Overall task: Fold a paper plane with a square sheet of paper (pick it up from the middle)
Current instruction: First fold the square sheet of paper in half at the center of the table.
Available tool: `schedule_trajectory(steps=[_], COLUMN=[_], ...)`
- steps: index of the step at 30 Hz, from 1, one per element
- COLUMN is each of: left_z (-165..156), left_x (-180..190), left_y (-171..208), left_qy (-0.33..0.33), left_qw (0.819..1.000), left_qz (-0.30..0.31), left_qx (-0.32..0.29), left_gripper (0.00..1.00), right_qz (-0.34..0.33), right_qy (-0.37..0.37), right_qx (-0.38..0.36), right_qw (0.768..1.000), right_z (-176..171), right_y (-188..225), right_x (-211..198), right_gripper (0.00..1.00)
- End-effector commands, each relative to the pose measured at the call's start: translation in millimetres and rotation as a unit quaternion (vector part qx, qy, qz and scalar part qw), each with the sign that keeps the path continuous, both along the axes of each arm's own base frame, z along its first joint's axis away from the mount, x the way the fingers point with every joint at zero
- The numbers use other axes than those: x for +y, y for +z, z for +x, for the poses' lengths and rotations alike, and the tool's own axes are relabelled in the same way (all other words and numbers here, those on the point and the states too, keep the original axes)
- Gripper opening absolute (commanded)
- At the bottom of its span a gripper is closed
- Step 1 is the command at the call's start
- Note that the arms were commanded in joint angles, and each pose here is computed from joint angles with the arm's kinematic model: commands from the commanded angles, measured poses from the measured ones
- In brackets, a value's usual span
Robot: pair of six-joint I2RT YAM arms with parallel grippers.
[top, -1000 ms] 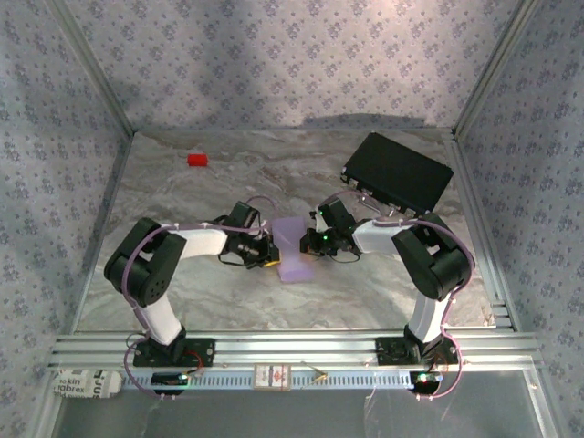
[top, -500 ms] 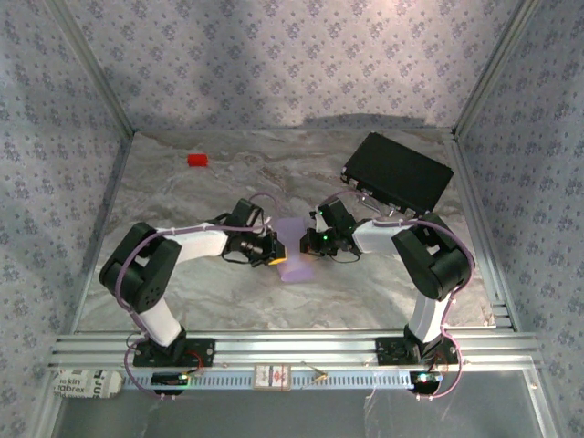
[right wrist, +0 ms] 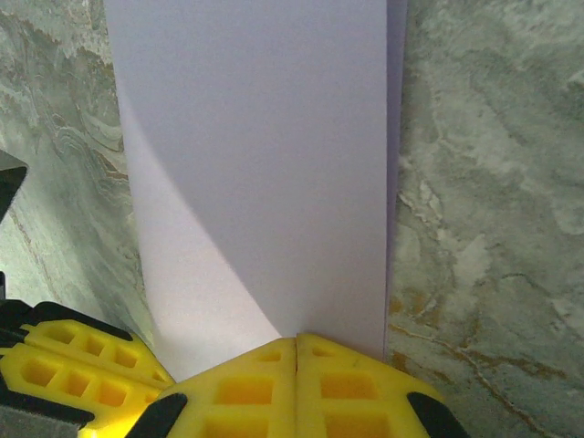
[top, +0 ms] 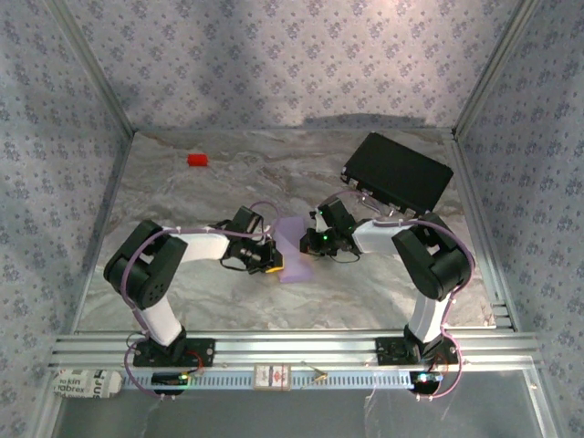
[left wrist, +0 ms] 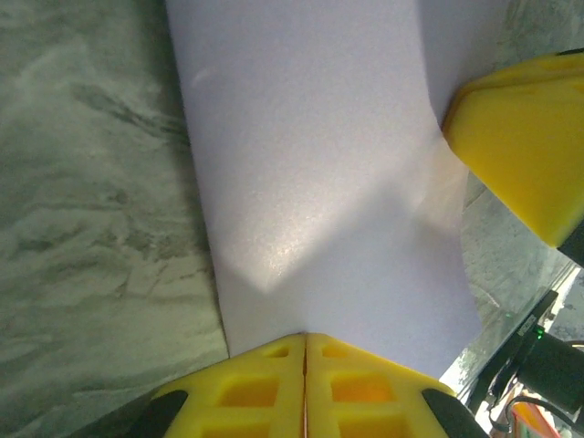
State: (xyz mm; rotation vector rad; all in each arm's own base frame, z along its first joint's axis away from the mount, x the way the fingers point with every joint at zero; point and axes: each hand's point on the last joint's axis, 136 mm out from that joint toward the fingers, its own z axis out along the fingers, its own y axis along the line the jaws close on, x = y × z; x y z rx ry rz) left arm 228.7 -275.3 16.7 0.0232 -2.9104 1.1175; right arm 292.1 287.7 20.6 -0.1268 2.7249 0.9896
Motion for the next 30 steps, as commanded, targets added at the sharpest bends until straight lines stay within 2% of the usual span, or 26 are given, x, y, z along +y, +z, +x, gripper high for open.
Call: schedule_trajectory(steps=[1,8,15,24,30], left_z=[-17,-2,-4,-30,-35], left_x=[20,-3,-20,4,17], left_y=[-8,38,32,-16,-19], left_qy=[-0.001,0.007,0.011,0.010,-0.005], left_qw=[0.999,1.000,0.999,0.999,0.998], left_qz=[0.051,-0.004,-0.043,0.015,0.066], left_qx=[0.015,-0.022,-0.004,0.034,0.018], left_gripper=[0.08,0.10,0.10,0.10,0.10], right_qz=[-0.073,-0.074,-0.073,-0.075,-0.074], right_qy=[-0.018,-0.019,-0.019,-0.020,-0.021], right_qx=[0.063,0.061,0.062,0.064,0.064], right_qw=[0.995,0.995,0.995,0.995,0.995], right_z=[-29,-29,-29,-31,-30], right_y=[-36,-35,-36,-38,-37], right_x=[-29,-30,-29,-31,-29], right_gripper=[0.00,0.00,0.00,0.00,0.00])
